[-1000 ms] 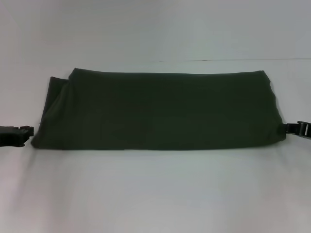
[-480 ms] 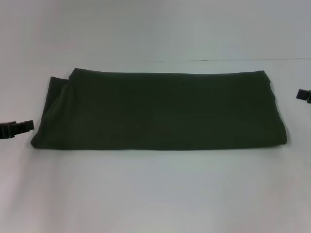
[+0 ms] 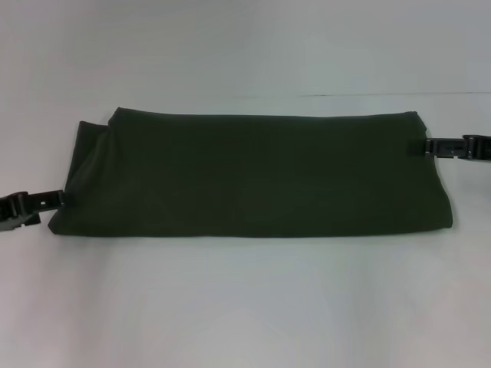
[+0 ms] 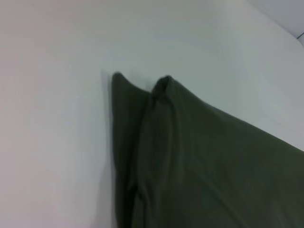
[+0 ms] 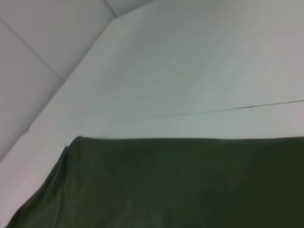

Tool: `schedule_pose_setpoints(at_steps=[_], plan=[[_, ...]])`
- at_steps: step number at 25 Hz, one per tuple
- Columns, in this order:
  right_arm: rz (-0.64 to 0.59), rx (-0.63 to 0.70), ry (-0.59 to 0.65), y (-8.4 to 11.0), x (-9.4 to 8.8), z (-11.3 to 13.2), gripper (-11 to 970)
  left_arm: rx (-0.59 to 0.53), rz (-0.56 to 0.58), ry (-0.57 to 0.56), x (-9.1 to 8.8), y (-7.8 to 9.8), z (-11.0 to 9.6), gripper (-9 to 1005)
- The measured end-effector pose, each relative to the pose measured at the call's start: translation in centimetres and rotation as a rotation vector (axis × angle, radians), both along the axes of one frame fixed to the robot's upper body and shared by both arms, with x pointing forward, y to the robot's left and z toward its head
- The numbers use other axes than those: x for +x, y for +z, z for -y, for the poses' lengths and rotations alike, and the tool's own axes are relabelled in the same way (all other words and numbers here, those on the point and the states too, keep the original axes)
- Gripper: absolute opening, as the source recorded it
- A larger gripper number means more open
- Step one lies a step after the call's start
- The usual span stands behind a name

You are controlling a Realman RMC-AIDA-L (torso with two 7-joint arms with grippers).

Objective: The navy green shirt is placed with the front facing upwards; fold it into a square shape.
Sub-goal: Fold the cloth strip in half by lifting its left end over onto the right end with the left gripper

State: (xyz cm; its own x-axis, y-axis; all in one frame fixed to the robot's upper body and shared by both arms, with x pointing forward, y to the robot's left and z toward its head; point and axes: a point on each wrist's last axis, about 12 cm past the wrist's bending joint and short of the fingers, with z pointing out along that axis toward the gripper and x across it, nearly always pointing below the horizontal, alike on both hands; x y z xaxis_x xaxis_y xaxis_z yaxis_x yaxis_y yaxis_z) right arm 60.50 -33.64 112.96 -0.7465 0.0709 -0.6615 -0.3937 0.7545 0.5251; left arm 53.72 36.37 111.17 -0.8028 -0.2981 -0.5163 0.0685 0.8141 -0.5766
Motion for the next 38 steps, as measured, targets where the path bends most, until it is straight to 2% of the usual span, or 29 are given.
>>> schedule_pose_setpoints(at_steps=[3,6,11,17,38], plan=[[0.002,-0.022,0.023,0.5,0.7,-0.6,928,-0.019,-0.032,0.007,0.1,0.0,0.2,816],[0.014,-0.024,0.027,0.8,1.1,-1.1,927,-0.054,-0.097,0.024,0.4,-0.6,0.8,893],[0.036,-0.032,0.034,1.3,1.7,-1.5,925,-0.100,-0.140,0.036,1.0,-1.3,1.4,892],[0.041,-0.037,0.030,1.4,1.8,-1.5,924,-0.105,-0.173,0.041,1.5,-2.0,1.8,892],[0.036,-0.025,0.015,1.2,1.6,-1.2,923,-0.042,-0.181,0.079,2.3,-3.0,1.5,890]])
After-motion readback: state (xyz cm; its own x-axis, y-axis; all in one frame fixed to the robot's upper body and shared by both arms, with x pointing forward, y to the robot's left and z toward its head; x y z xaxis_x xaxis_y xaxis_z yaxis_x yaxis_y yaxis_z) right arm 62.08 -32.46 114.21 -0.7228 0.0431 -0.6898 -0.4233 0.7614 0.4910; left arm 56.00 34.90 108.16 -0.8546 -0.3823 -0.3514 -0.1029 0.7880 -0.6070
